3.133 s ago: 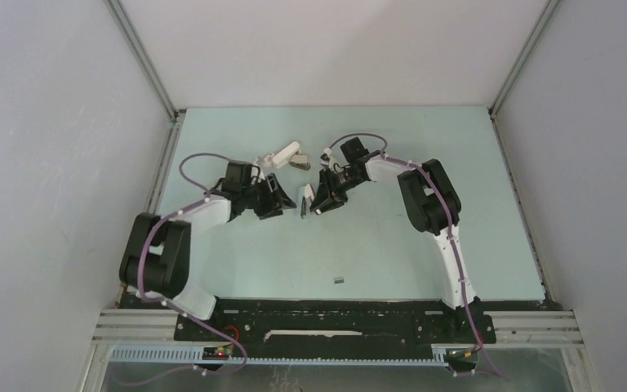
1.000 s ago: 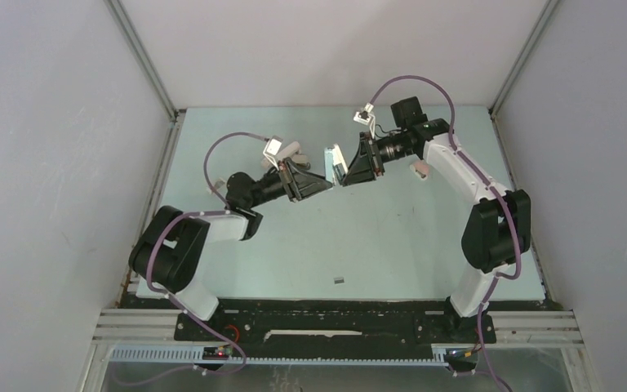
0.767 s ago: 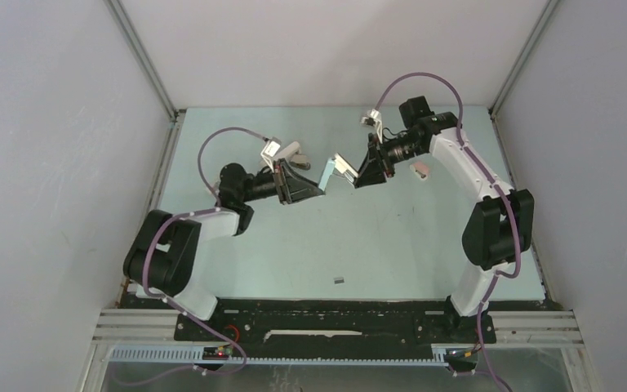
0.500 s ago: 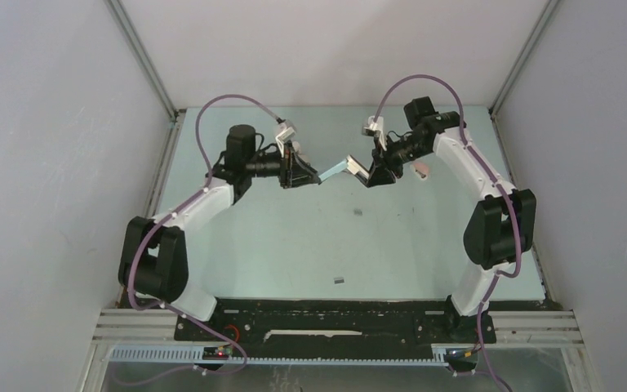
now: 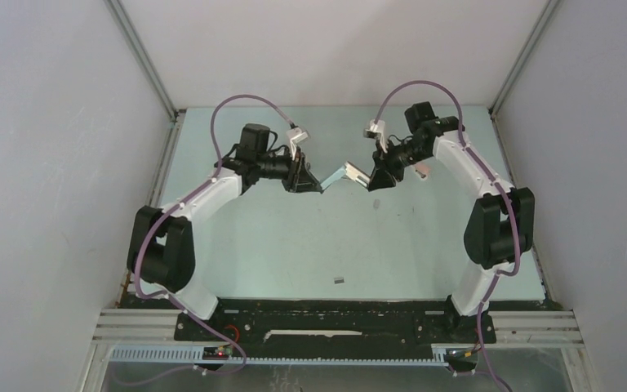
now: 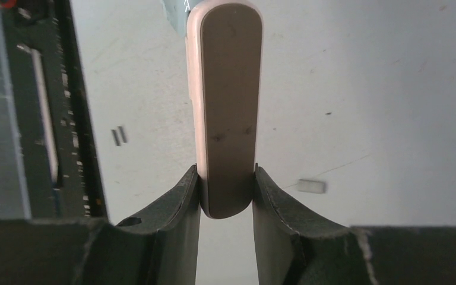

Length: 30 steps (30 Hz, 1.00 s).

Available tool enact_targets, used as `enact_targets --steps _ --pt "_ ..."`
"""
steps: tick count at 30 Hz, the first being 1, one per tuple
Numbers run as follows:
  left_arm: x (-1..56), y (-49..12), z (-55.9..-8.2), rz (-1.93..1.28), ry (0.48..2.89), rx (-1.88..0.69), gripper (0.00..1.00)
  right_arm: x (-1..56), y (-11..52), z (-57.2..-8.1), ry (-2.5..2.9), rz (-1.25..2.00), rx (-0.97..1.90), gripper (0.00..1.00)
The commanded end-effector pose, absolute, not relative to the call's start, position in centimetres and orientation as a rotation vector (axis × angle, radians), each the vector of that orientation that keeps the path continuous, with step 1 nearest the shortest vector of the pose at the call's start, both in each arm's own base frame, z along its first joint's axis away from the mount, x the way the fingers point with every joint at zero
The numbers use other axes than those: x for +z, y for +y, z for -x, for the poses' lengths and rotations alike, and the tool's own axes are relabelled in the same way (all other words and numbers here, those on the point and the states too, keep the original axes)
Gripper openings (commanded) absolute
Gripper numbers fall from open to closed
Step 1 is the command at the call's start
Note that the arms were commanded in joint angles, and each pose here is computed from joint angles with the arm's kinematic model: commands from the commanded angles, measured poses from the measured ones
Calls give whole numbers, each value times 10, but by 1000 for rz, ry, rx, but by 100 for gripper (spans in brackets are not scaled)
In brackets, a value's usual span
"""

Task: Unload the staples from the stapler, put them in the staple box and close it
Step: Unload the staple at the center of the board, then place the stapler at the center of the board.

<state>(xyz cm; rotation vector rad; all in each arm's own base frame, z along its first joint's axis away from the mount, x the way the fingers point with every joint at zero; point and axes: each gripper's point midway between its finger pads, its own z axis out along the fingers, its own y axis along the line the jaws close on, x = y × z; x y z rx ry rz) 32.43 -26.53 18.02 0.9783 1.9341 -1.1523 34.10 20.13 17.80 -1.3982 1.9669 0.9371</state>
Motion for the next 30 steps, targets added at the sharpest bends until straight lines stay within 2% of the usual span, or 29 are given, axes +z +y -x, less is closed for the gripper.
enact_targets --steps 1,7,15,17,23,30 --pt "182 -284 -328 -762 1985 -1232 23 196 218 -306 2021 1168 1302 0" --pt "210 -310 -320 -573 1871 -1429 49 198 228 -289 2011 1062 1457 0" --pt "244 -295 -320 -406 1744 -1475 84 206 229 -276 1976 1000 1587 0" --pt "251 -287 -320 -323 1715 -1495 99 209 231 -273 1962 976 1633 0" --pt "268 -287 -305 -92 1608 -1691 100 214 237 -274 1959 899 1734 0" --pt "259 -300 -299 19 1618 -1696 99 212 249 -276 1995 821 1849 0"
